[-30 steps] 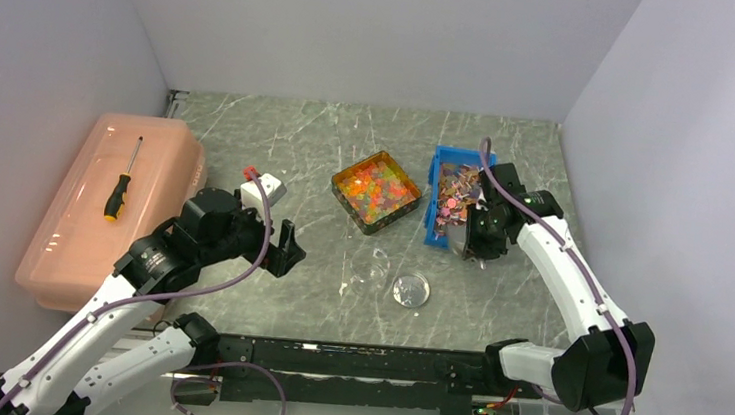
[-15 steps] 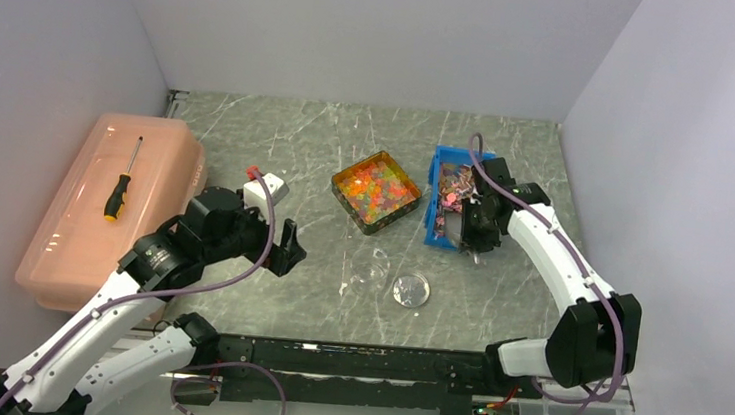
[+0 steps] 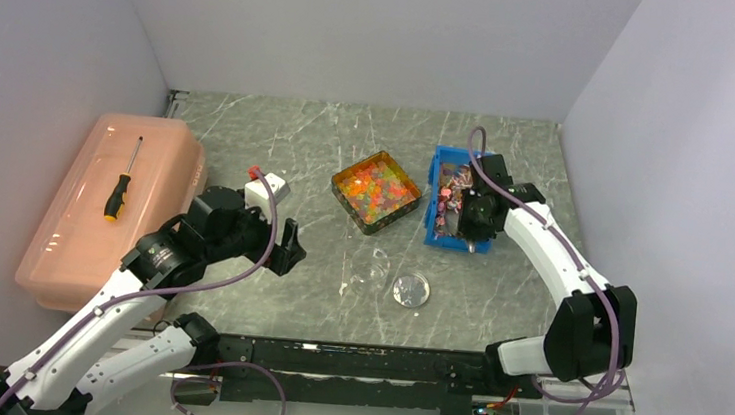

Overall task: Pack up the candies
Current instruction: Scoop the fake candies from the storage box.

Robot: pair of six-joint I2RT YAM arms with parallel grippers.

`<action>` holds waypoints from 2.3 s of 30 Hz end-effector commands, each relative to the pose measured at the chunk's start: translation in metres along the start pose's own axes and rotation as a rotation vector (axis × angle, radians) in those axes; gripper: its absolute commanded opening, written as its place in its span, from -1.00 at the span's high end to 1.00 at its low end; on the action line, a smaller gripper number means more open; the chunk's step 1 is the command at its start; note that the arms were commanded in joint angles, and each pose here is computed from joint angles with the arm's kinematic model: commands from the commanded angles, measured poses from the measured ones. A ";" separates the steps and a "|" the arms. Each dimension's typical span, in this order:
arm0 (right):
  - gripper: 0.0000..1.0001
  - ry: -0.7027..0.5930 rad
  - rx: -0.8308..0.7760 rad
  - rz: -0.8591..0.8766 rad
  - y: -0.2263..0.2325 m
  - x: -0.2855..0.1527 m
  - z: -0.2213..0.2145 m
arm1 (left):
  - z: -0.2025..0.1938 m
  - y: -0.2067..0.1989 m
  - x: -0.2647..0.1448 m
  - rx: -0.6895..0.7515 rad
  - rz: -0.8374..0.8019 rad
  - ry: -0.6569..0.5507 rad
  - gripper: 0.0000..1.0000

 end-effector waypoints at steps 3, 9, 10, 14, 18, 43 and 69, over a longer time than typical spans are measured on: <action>1.00 -0.165 0.051 0.011 0.008 0.019 0.025 | 0.003 0.002 0.002 0.001 0.018 -0.013 -0.99; 1.00 -0.205 0.029 0.025 0.002 0.016 0.018 | 0.003 0.003 0.001 -0.001 0.030 -0.012 -0.99; 1.00 -0.210 0.029 0.030 0.001 0.015 0.017 | 0.003 0.003 0.001 -0.001 0.032 -0.013 -0.99; 1.00 -0.254 0.026 0.046 -0.003 0.007 0.010 | 0.003 0.004 0.001 -0.001 0.039 -0.014 -0.99; 1.00 -0.281 0.021 0.053 -0.004 0.002 0.001 | 0.003 0.004 0.002 -0.002 0.043 -0.011 -0.99; 1.00 -0.557 -0.050 0.140 0.001 -0.037 -0.034 | 0.002 0.007 0.007 -0.005 0.070 0.019 -0.99; 1.00 -0.565 -0.175 0.321 0.019 -0.093 -0.062 | 0.001 0.009 0.009 -0.005 0.082 0.034 -0.99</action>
Point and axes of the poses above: each gripper's point midway between its finger pads, its own x axis out along the fingers, its own y axis along the line the jaws close on, z = x × y, the point moved 8 cm from there along -x, back along the fingers, and after that the axes turned 13 degrees about x, right-handed, at the moved point
